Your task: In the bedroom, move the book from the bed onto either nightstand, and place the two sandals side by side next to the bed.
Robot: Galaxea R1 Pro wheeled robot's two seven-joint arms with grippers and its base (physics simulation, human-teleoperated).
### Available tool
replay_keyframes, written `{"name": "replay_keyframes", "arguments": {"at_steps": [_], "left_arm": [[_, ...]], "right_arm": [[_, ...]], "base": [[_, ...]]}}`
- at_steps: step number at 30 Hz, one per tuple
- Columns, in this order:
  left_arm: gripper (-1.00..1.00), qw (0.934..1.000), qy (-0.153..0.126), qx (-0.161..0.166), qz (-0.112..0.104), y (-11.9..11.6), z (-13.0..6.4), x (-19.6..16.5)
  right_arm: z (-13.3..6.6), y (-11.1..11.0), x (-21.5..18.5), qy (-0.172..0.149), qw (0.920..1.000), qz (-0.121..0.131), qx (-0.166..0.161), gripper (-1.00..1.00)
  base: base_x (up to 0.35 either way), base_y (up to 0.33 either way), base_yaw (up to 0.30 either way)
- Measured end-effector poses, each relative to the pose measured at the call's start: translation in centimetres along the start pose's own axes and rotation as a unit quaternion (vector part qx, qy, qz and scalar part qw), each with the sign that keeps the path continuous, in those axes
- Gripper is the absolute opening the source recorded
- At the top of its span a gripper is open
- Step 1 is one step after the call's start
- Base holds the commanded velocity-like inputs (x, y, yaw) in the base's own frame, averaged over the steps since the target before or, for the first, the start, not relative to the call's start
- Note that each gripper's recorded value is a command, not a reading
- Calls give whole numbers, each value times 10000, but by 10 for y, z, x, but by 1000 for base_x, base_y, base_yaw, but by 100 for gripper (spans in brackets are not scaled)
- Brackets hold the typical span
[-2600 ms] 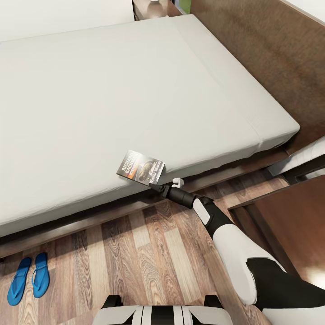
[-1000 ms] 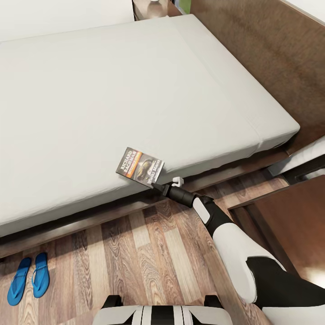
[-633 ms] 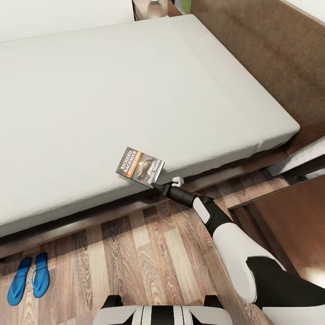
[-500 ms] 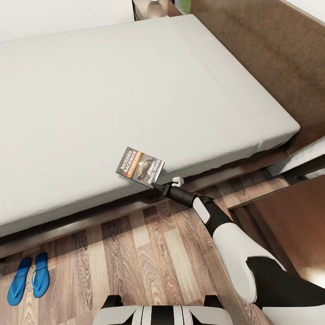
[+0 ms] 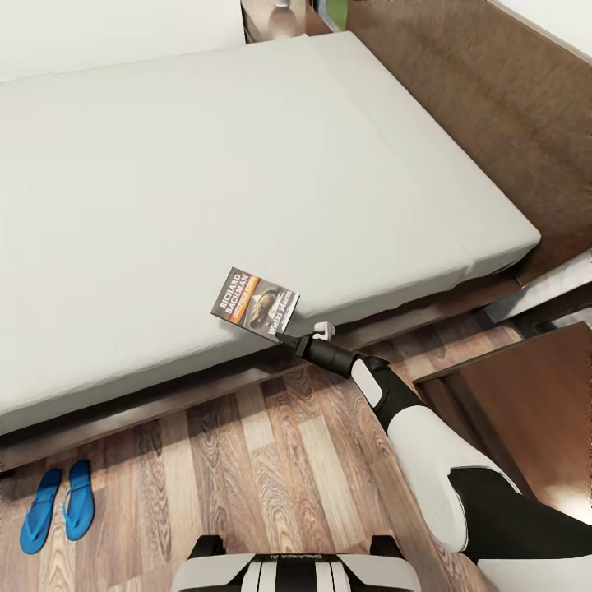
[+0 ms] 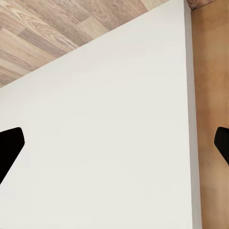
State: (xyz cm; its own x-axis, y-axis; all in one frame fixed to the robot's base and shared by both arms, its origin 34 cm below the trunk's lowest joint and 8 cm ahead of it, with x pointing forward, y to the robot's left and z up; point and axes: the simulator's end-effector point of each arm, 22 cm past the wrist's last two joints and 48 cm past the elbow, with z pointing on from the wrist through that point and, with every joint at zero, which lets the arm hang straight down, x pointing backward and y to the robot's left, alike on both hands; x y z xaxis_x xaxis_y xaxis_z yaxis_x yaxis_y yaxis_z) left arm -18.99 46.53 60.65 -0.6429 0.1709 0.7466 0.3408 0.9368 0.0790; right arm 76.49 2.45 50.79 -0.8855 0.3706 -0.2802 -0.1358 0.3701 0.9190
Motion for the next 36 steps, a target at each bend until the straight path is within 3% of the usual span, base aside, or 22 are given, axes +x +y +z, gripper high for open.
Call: {"name": "replay_keyframes", "arguments": {"at_steps": [21, 36], "left_arm": [[100, 10000, 4, 0, 1, 4, -27, 27], [100, 10000, 6, 0, 2, 6, -45, 45]], "right_arm": [[-9, 36, -14, -17, 10000, -6, -44, -100], [-16, 73, -29, -74, 9995, -90, -293, -100]], "base": [[0, 0, 0], [0, 0, 0]]}}
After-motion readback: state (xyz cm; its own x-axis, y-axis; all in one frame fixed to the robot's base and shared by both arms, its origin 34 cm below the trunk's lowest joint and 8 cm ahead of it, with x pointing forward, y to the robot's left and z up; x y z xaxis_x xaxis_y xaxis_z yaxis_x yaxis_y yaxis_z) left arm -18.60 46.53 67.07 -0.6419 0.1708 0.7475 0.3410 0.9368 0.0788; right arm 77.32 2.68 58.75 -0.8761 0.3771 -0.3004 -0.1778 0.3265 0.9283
